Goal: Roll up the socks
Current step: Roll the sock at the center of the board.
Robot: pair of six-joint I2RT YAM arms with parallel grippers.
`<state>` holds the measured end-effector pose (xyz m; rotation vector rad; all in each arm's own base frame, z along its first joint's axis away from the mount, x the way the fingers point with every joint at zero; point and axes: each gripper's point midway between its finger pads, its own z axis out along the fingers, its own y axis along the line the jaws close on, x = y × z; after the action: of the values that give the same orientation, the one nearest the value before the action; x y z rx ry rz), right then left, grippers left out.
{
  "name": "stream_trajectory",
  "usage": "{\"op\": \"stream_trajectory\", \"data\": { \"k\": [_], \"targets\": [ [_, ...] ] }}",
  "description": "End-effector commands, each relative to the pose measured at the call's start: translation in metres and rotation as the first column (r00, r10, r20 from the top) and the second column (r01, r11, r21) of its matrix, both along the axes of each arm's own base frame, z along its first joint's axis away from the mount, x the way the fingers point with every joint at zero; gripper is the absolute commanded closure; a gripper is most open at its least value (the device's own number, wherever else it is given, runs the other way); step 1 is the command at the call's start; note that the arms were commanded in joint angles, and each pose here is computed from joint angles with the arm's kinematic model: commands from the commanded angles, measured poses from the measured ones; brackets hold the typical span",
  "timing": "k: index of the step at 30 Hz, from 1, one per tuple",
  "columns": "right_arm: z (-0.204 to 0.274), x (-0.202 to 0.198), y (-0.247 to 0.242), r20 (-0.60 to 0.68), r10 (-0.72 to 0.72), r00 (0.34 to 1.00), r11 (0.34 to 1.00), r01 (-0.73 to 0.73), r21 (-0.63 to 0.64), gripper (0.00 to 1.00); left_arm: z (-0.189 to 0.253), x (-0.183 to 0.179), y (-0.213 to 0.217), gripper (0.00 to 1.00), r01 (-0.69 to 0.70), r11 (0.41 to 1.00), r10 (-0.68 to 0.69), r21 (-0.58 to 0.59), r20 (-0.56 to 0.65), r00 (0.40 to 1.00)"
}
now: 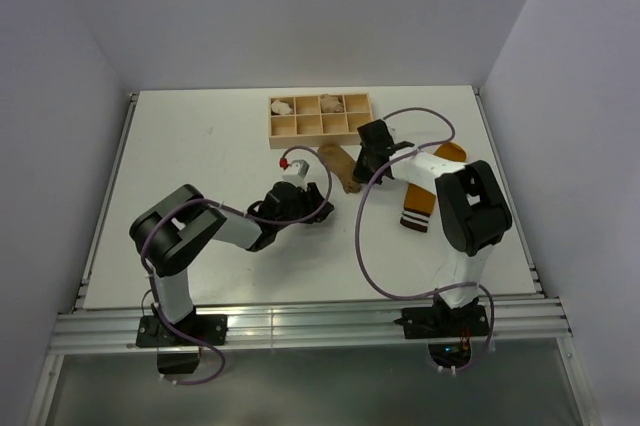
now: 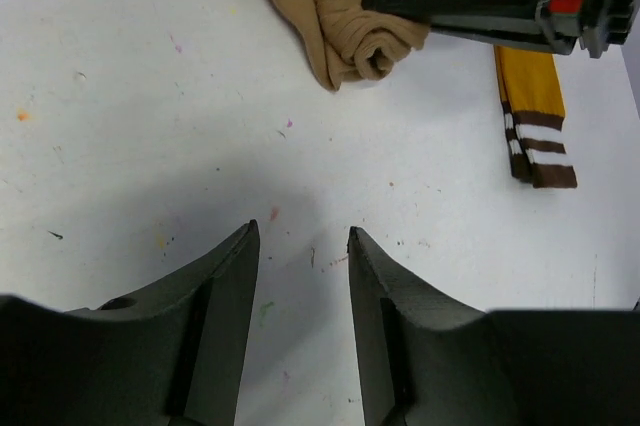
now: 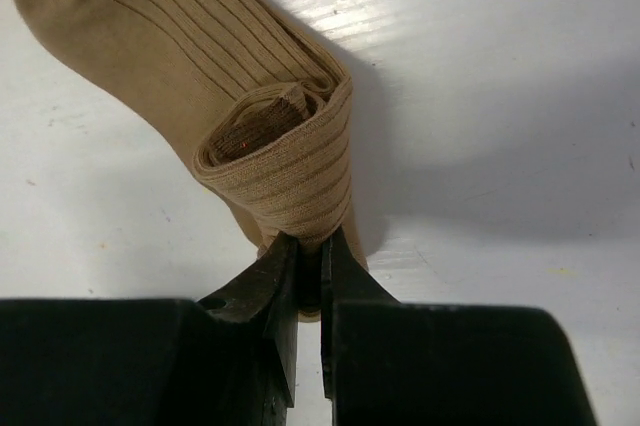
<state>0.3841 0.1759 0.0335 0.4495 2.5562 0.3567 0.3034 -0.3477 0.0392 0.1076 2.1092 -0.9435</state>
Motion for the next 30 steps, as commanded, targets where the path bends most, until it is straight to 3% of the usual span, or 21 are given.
{"op": "stream_trajectory", "data": {
  "k": [1,7,12,18,23,30],
  "targets": [
    [-0.028,-0.036,-0.016,-0.176,0.025,0.984,0.977,-0.061,-0.206,1.00,0.030,0.014,0.000,0.54,-0.042,0.998,0.047,-0.045,0.099,0.994],
    [-0.037,-0.040,-0.020,-0.221,-0.007,0.975,0.955,-0.059,-0.292,1.00,0.039,0.018,-0.004,0.57,-0.031,0.998,0.039,-0.062,0.140,0.989],
    [-0.036,-0.039,-0.018,-0.243,-0.005,0.970,0.951,-0.070,-0.300,1.00,0.058,0.024,-0.018,0.54,0.030,0.996,-0.009,-0.079,0.260,0.966],
    [-0.037,-0.043,-0.010,-0.266,0.006,0.964,0.960,-0.080,-0.267,1.00,0.058,0.033,-0.049,0.46,0.067,0.997,-0.049,-0.040,0.333,0.942],
    [-0.033,-0.043,0.000,-0.277,0.028,0.961,0.969,-0.094,-0.227,1.00,0.042,0.045,-0.060,0.33,0.009,1.000,-0.015,0.017,0.368,0.930],
    [-0.031,-0.044,0.007,-0.285,0.046,0.957,0.974,-0.106,-0.199,1.00,0.030,0.060,-0.072,0.32,-0.028,0.995,-0.015,0.097,0.412,0.911]
  ]
}}
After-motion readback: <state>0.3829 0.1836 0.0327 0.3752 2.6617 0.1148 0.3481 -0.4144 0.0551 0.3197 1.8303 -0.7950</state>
